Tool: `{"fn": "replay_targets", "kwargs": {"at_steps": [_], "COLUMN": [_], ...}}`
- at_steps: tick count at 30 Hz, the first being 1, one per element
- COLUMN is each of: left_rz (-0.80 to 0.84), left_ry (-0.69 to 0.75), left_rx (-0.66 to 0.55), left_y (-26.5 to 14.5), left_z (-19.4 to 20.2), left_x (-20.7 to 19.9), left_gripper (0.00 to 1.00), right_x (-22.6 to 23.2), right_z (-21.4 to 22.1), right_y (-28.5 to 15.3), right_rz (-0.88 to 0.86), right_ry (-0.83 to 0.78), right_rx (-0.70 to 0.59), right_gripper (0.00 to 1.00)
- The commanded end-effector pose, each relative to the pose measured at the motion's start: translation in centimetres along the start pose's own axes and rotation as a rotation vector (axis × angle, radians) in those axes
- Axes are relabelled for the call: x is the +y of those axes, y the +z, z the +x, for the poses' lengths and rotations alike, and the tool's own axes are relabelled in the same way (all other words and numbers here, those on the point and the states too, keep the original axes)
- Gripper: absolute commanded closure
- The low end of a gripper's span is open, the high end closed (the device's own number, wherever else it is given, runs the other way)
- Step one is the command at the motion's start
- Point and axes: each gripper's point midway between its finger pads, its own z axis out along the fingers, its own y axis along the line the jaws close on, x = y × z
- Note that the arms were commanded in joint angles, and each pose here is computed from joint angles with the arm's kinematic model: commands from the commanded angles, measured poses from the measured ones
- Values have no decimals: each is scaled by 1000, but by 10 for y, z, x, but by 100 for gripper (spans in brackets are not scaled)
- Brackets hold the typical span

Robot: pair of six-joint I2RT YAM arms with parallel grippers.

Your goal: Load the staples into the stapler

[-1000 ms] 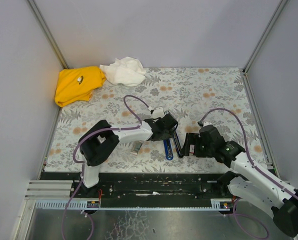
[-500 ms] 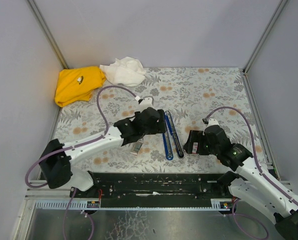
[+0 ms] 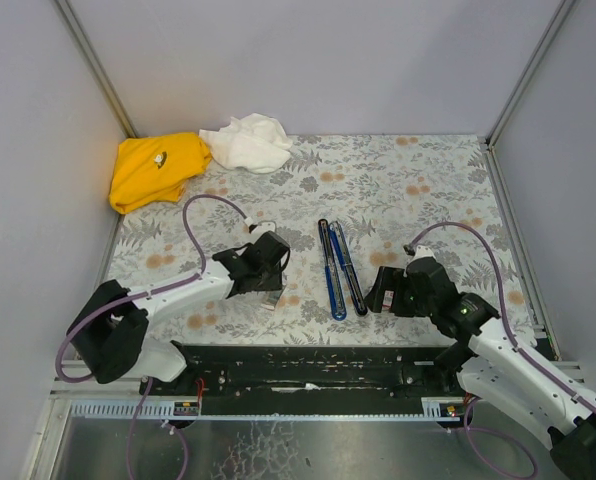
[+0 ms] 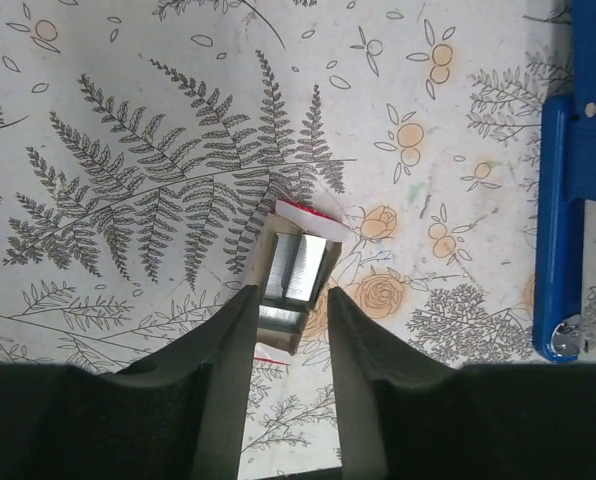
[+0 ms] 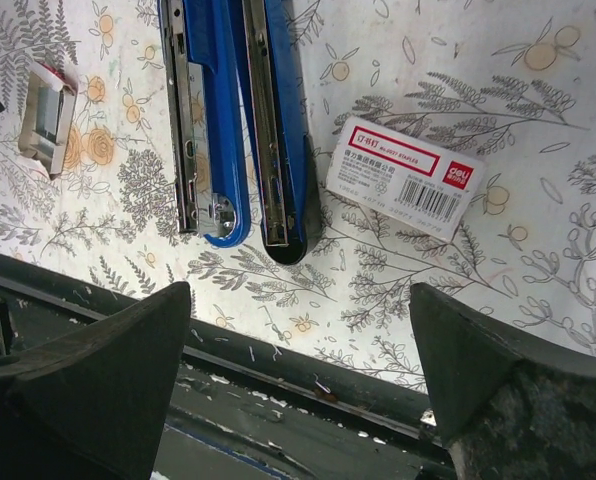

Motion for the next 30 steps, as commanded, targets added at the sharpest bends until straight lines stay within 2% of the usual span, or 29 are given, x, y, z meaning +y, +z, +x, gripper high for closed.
{"fn": "replay_targets", "kwargs": {"at_steps": [1,4,8,15,22,30], "left_rz": [13,13,-12,-22,57,16], "left_ry": [-3,7,13,4,-22,-13], "left_rx": [-9,9,20,18,2,42], "left_y": [9,17,24,25,19,30], "left_z": [-1,2,3,3,1,12], "left_x": [-2,-4,-2,0,-12,-5], "left_gripper": [69,71,78,79,80,82], "right_x": [11,8,7,6,6,6], "right_z": [-4,-2,-2,-1,0,1], "right_y": [2,3,4,6,9,9], "right_rz": [-50,-35,-26,-24,-21,-24], "right_ry": [43,37,37,39,38,37], "right_rx": [-17,-6,-2,-2,10,12], "right_gripper": [4,4,4,4,4,4]}}
